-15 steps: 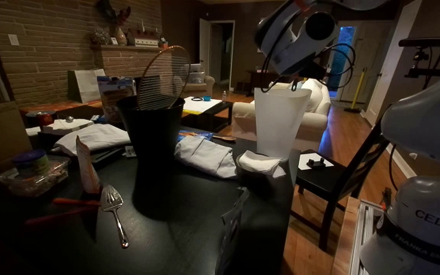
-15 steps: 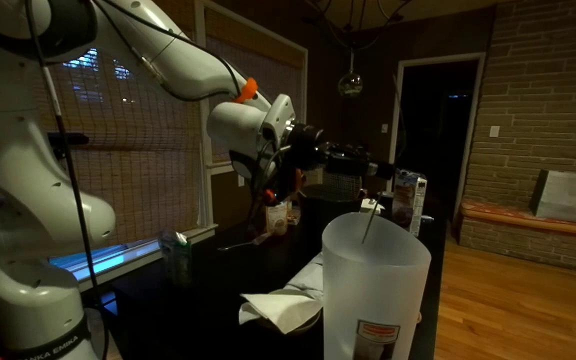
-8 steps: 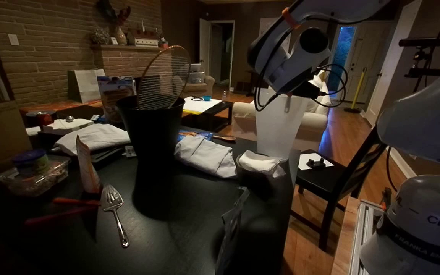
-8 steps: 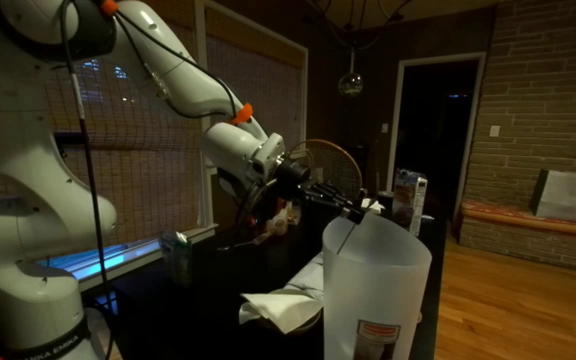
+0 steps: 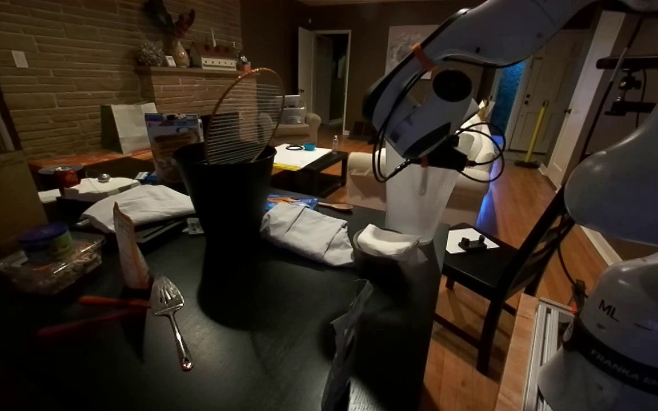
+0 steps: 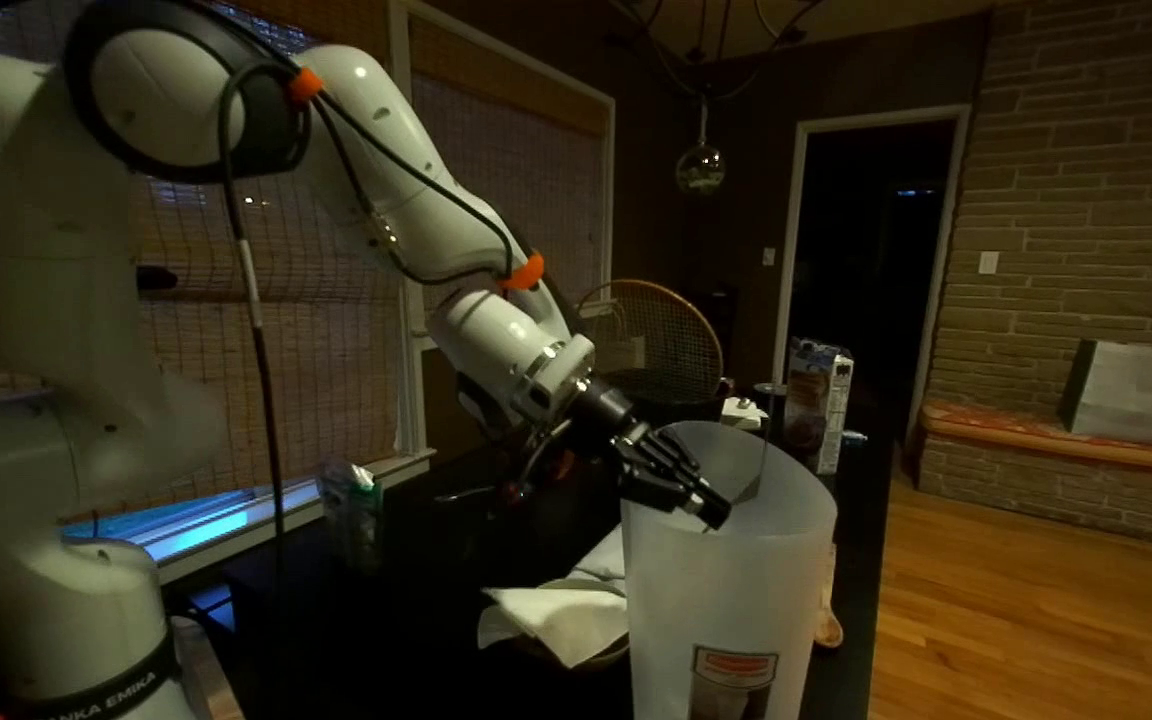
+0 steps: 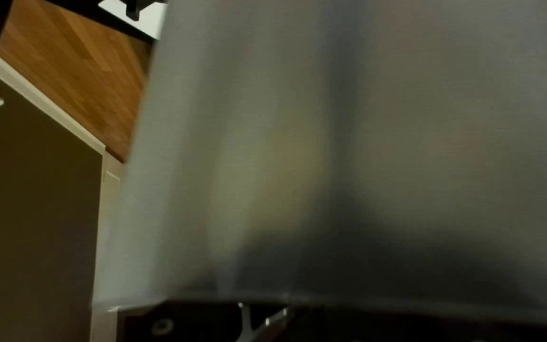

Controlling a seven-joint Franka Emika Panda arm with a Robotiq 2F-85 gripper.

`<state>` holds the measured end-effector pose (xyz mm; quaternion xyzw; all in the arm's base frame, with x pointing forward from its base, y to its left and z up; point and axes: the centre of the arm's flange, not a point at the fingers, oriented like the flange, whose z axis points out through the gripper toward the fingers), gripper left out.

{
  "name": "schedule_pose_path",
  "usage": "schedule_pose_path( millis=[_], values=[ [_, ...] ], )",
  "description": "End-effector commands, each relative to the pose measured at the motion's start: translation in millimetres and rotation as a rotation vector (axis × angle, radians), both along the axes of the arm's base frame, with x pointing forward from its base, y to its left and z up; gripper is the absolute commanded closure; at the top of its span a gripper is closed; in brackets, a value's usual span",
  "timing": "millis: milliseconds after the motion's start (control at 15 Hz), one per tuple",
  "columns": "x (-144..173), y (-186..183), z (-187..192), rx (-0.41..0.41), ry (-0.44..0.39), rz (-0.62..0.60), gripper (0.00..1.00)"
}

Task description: Move the white cloth to the right, then put the spatula in the white bin

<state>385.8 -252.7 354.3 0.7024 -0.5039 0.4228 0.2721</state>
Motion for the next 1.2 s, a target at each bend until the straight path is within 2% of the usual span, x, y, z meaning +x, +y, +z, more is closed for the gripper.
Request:
schedule_pose_path(
  millis=[0,133,267,400,667,867,1000,1067,1133],
  values=[
    [48,-24,-28,0.064,-0.004,-0.002,0.64],
    [59,-29,-26,0.059,-0.015,0.011,0.56],
    [73,-32,-18,0.039,-0.041,0.032,0.42],
    [81,-28,11,0.029,-0.078,0.069,0.28],
    [82,23,78,-0.024,-0.149,0.211,0.02],
    [82,73,129,-0.124,-0.221,0.327,0.0],
    [81,112,158,-0.16,-0.25,0.432,0.0],
    [85,131,160,-0.157,-0.257,0.488,0.0],
    [102,107,147,-0.147,-0.25,0.395,0.0]
  ],
)
